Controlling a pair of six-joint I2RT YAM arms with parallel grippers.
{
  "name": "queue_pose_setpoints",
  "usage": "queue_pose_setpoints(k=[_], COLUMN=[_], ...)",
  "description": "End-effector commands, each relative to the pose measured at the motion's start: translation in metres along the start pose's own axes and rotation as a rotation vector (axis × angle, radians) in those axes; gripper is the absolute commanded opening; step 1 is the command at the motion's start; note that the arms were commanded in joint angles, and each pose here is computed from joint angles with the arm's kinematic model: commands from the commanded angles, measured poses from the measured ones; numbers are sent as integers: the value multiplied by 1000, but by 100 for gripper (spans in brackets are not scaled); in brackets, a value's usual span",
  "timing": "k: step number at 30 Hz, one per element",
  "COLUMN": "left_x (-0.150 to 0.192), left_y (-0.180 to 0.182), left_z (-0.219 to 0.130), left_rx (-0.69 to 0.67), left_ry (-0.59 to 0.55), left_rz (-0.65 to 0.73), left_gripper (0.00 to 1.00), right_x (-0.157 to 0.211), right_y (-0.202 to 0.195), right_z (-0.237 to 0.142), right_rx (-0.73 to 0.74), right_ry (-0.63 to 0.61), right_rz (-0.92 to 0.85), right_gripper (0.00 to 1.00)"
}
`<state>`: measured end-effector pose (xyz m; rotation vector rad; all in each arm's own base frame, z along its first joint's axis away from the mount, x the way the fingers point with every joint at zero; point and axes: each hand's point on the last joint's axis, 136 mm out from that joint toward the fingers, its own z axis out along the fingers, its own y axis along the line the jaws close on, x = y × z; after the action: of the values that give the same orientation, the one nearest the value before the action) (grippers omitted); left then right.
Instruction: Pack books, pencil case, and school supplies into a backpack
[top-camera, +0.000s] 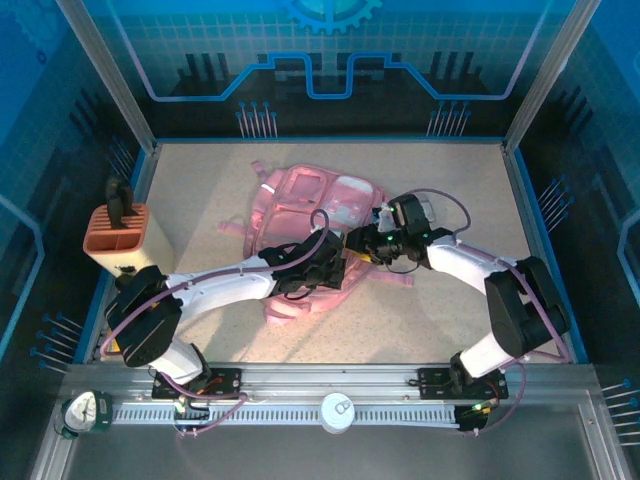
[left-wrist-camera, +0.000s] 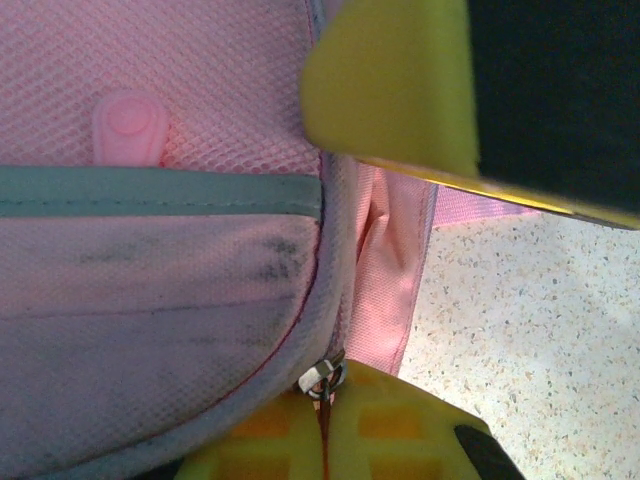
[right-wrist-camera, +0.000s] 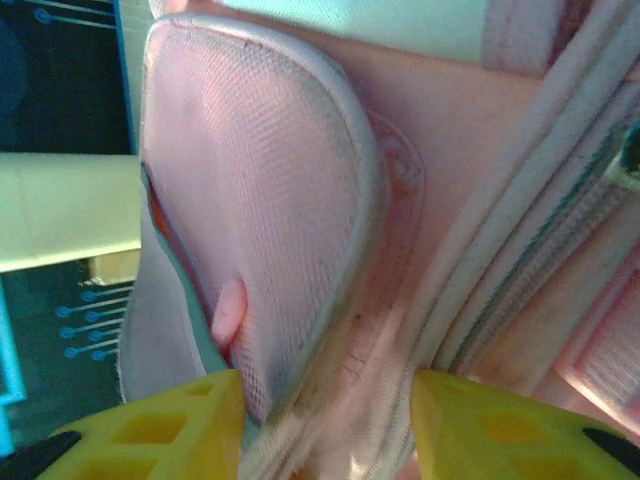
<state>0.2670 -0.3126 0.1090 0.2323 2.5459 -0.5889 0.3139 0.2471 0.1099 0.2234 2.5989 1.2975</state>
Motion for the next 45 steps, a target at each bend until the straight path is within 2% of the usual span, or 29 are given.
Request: queue_pose_setpoints(k=[1, 4, 13, 16, 20, 23, 28, 30, 34, 36, 38, 41, 45], left_x=[-1, 1, 5, 12, 21, 24, 25, 26, 27, 25, 21, 12, 5], left_y=[-28, -27, -13, 6, 46, 72, 116, 111, 77, 63, 46, 24, 16], left_z=[-5, -3, -11, -19, -31, -44, -58, -57, -45, -38, -30, -17, -4], left_rx=[114, 116, 42, -32, -125, -136, -230, -198, -25, 4, 22, 38, 30], left_ry=[13, 18, 45, 75, 110, 126, 141, 146, 147, 139, 136, 120, 122], left_rz=[46, 52, 125, 165, 153, 79, -19, -24, -44, -26, -24, 0, 8], left_gripper=[0, 0, 0, 0, 0, 0, 0, 0, 0, 0, 0, 0, 0], right_x=[5, 11, 2, -3, -15, -19, -31, -41, -78, -94, -108, -118, -109], right_y=[25, 25, 7, 1, 1, -3, -4, -1, 9, 17, 26, 31, 26], right_z=[13, 19, 14, 7, -10, -19, -28, -30, -33, -29, -23, -21, -34], right_rx=[-122, -91, -1, 39, 91, 119, 165, 167, 178, 167, 157, 173, 179], right_ry=[38, 40, 14, -5, -38, -43, -48, -70, -125, -140, -139, -123, -125], right_rz=[10, -20, -59, -85, -150, -176, -226, -236, -253, -262, -273, -288, -287], right_gripper=[45, 42, 6, 0, 0, 0, 0, 0, 0, 1, 12, 20, 42])
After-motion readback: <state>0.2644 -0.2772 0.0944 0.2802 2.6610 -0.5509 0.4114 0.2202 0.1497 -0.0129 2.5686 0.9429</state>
